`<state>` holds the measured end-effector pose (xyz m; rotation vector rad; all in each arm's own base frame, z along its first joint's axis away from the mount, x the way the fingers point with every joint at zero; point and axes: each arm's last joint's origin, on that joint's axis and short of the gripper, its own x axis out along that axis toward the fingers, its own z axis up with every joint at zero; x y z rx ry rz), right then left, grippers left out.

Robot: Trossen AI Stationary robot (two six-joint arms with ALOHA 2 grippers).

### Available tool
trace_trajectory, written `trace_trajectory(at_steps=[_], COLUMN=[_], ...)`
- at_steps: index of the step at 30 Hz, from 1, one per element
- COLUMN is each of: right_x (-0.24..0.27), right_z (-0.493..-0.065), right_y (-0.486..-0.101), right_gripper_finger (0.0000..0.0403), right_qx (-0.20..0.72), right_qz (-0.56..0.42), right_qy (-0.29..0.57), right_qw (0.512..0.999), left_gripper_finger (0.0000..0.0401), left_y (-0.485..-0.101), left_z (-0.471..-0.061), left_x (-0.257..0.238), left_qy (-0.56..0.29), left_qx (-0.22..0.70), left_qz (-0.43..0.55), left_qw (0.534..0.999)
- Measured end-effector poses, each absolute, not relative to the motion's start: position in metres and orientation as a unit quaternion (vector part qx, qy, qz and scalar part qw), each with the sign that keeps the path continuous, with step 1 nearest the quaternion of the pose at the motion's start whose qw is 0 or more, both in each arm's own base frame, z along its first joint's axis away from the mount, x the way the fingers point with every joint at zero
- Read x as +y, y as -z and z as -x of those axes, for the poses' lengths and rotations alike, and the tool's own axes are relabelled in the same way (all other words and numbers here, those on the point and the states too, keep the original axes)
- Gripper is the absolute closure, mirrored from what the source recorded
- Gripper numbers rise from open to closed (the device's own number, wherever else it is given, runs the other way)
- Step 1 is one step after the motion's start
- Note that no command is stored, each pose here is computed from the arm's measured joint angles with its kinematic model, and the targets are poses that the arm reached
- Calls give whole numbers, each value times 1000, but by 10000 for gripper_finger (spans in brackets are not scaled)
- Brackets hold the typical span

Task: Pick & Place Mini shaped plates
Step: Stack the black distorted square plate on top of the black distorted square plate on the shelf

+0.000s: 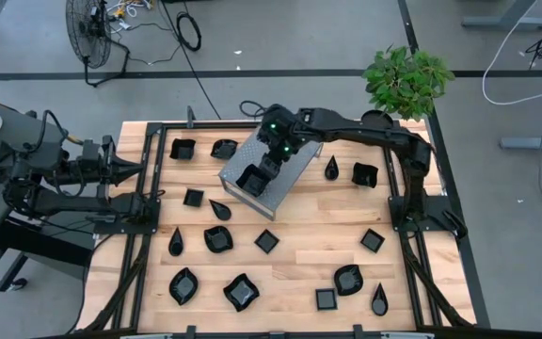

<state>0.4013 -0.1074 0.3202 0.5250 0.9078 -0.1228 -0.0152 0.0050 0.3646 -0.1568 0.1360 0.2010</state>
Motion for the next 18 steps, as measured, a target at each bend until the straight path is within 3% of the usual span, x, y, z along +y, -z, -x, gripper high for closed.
trace_trajectory(at_steps=[10, 18], right_x=[-84, -70], right_z=[-372, -350], right_y=[-342, -322], right_gripper_finger=[260, 260], right_qx=[480, 509], right_qz=[-221, -246], right_qy=[95, 121], right_qw=[844, 816], left_gripper_finger=[396, 396], left_y=[-365, -365], left_z=[15, 15], left_x=[5, 5], left_qy=[-100, -100], left_qx=[68, 68], left_qz=[78, 78], left_qw=[990, 990])
